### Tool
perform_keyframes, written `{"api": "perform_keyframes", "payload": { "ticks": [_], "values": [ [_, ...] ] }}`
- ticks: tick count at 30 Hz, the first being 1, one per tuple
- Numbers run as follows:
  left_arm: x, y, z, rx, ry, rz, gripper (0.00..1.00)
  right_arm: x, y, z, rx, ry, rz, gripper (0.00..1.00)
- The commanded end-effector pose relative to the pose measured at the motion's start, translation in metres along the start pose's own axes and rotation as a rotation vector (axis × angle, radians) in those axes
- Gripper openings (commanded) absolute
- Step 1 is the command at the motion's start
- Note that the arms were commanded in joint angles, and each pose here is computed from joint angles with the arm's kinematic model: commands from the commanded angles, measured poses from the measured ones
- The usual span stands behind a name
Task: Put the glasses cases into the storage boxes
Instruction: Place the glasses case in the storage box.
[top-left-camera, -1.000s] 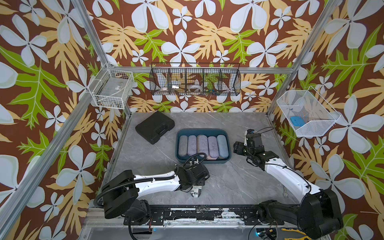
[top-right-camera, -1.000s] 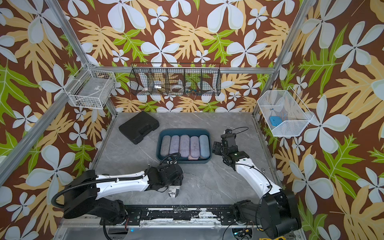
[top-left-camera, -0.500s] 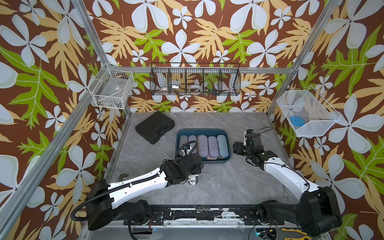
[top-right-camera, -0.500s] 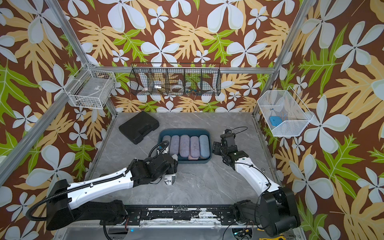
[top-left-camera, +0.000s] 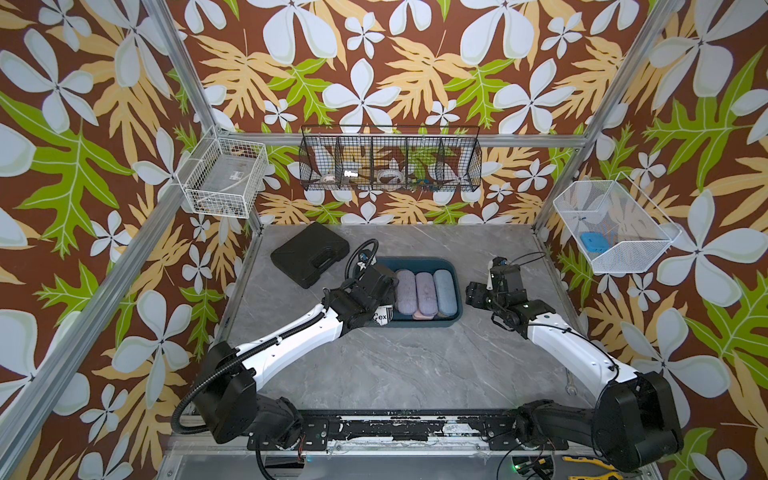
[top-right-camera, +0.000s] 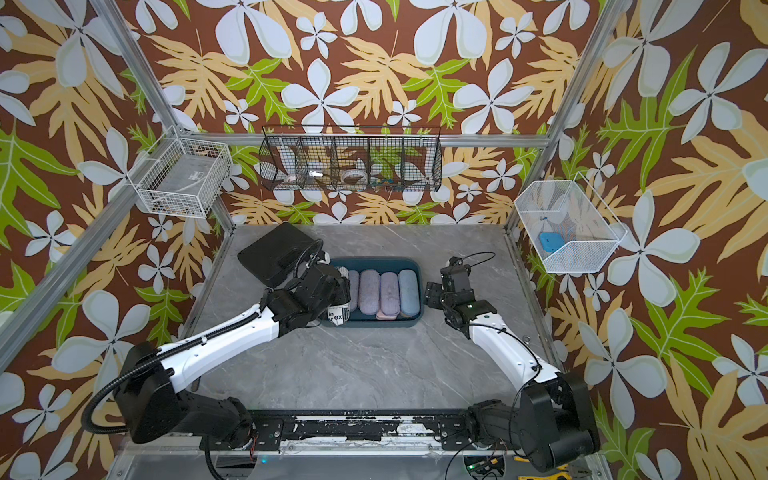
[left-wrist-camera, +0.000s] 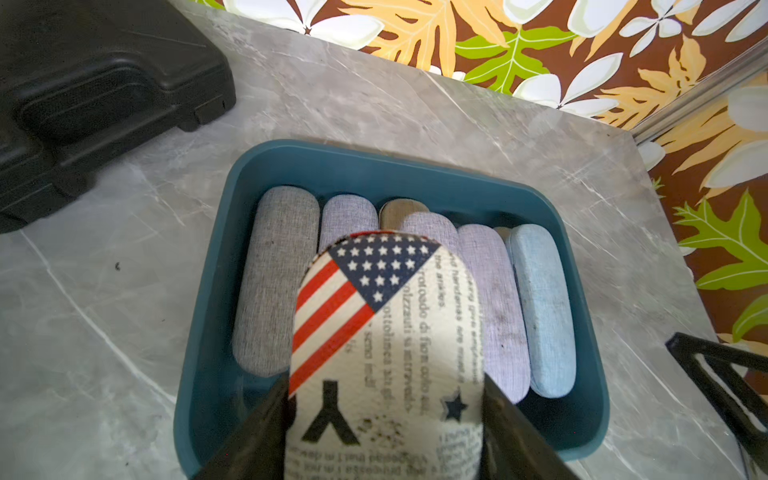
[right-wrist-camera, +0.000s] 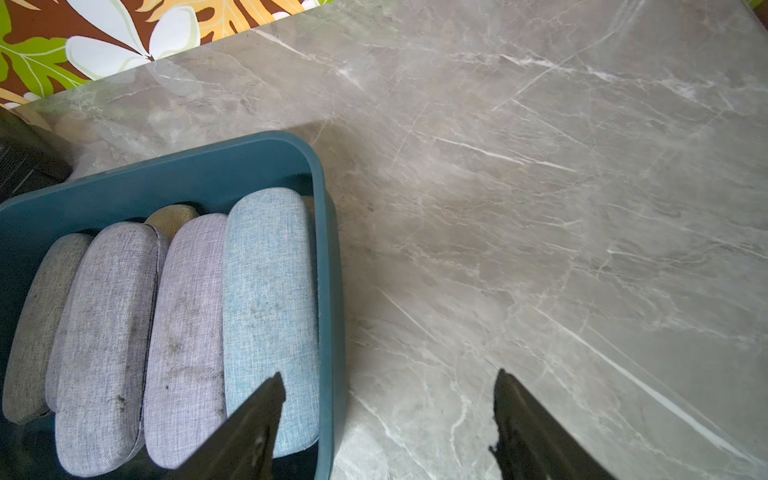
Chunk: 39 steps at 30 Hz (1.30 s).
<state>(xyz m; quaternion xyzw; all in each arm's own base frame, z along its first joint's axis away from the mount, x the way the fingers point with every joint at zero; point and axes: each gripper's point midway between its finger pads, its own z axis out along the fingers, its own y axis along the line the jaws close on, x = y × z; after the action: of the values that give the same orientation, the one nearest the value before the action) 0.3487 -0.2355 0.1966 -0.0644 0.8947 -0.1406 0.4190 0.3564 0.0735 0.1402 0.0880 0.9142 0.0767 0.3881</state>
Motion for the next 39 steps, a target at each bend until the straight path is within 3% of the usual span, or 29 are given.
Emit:
{"api": "perform_keyframes", "payload": {
  "ticks": [1, 11, 20, 39],
  "values": [
    [-0.013, -0.009, 0.015, 0.036, -0.023, 0.015, 0.62, -0.005, 0.001, 0.001, 0.005, -0.013, -0.004, 0.79],
    [0.002, 0.012, 0.079, -0.077, 0.049, 0.045, 0.62, -0.002, -0.002, 0.003, 0.020, -0.005, -0.011, 0.79],
    [0.013, 0.008, 0.111, -0.086, 0.083, 0.061, 0.62, 0.001, -0.004, 0.006, 0.028, 0.002, -0.014, 0.79],
    [0.025, 0.012, 0.136, -0.137, 0.126, 0.076, 0.67, 0.004, -0.005, 0.009, 0.036, 0.012, -0.015, 0.79]
  ]
}}
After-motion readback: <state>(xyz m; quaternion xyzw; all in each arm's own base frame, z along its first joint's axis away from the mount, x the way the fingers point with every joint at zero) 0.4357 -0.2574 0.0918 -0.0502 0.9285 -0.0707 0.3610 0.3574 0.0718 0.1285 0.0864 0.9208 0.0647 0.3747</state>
